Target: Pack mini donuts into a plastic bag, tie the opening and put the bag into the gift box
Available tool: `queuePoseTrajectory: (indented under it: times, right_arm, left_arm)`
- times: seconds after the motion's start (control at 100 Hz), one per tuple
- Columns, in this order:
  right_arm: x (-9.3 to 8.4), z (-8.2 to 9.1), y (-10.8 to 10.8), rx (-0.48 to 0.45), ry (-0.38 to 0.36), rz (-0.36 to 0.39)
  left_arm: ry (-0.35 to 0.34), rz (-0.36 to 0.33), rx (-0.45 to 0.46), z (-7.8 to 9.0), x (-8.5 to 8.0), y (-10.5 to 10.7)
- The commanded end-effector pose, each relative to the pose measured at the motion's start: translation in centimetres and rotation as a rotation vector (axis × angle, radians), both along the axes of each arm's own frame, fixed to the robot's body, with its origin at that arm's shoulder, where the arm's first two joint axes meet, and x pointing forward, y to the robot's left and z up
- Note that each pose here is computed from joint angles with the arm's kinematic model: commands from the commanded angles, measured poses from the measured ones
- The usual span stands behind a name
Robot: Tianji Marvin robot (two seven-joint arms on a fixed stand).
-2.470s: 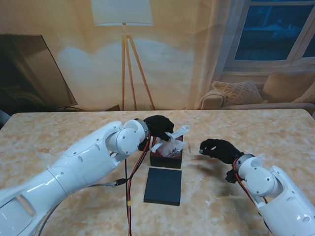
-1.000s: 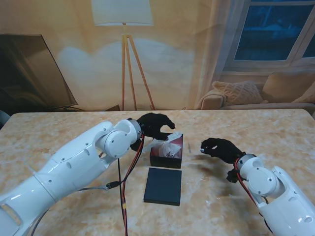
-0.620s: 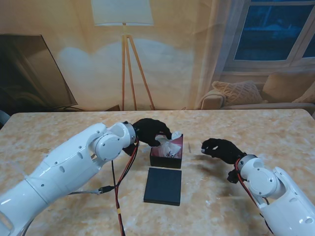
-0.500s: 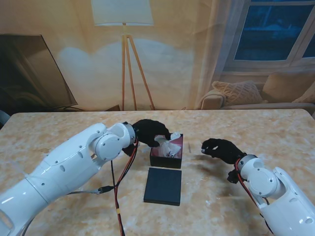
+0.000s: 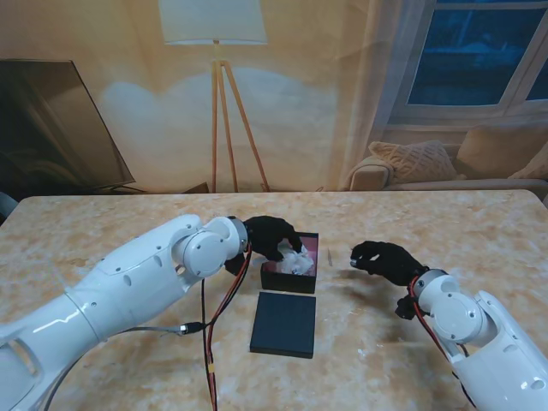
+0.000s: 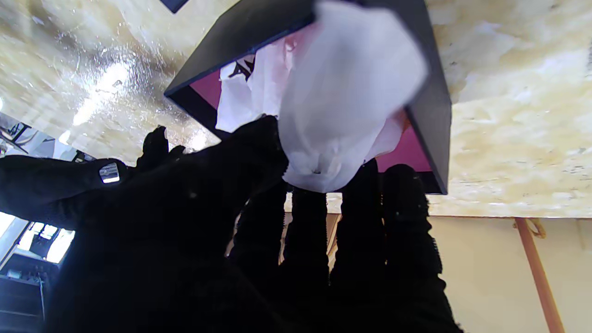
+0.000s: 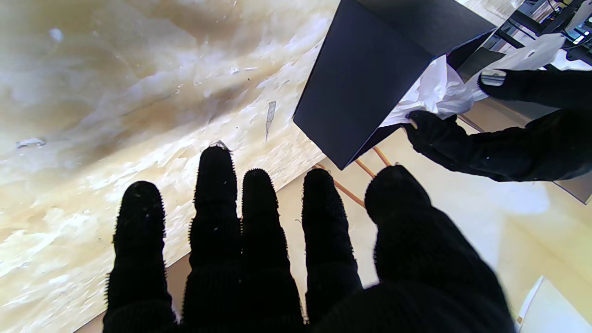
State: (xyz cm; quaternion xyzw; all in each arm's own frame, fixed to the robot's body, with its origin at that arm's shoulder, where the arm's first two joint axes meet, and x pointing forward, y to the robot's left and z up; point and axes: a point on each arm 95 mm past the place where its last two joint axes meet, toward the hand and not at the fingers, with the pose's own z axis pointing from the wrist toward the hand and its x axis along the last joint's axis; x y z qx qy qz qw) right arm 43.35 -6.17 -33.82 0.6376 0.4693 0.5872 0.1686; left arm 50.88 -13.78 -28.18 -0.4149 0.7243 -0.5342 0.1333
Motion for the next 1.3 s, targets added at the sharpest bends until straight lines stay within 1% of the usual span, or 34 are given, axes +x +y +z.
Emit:
queuePoseTrajectory:
  times: [0.0, 0.14, 0.29, 0.39, 0.6, 0.71, 0.88, 1.04, 1.12, 1.29]
  right_arm:
    - [-0.4, -0.5, 0.3, 0.001, 0.016, 0.013]
    - [-0.4, -0.4, 0.3, 0.002, 0.015, 0.012]
    - [-0.5, -0.4, 0.3, 0.001, 0.016, 0.012]
    - [-0.5, -0.5, 0.2, 0.000, 0.013, 0.012]
    - [-0.5, -0.5, 0.1, -0.002, 0.015, 0.012]
    - [-0.5, -0.5, 0.1, -0.001, 0.016, 0.012]
    - [-0.4, -0.5, 0.1, 0.000, 0.016, 0.013]
    - [-0.4, -0.6, 0.1, 0.000, 0.017, 0.016]
    - [-0.5, -0.6, 0.1, 0.001, 0.016, 0.015]
    - [-0.5, -0.6, 0.0, 0.002, 0.012, 0.011]
  left_arm:
    - [0.014, -0.013, -0.022, 0.3, -0.4, -1.5]
    - [0.024, -0.007, -0.032, 0.2, -0.3, -2.5]
    - [0.036, 0.031, -0.046, -0.3, -0.1, -3.3]
    - [0.052, 0.052, -0.054, -0.7, 0.0, -3.5]
    - [0.057, 0.081, -0.065, -1.2, 0.1, -3.7]
    - [0.053, 0.085, -0.081, -0.4, -0.2, -3.2]
    - [0.035, 0.068, -0.111, 1.6, -1.1, -2.0]
    - [-0.021, 0.051, -0.139, 3.2, -2.0, -0.7]
    - [-0.056, 0.056, -0.111, 3.6, -2.3, 0.1]
    - [-0.052, 0.064, -0.060, 3.4, -2.8, 2.1]
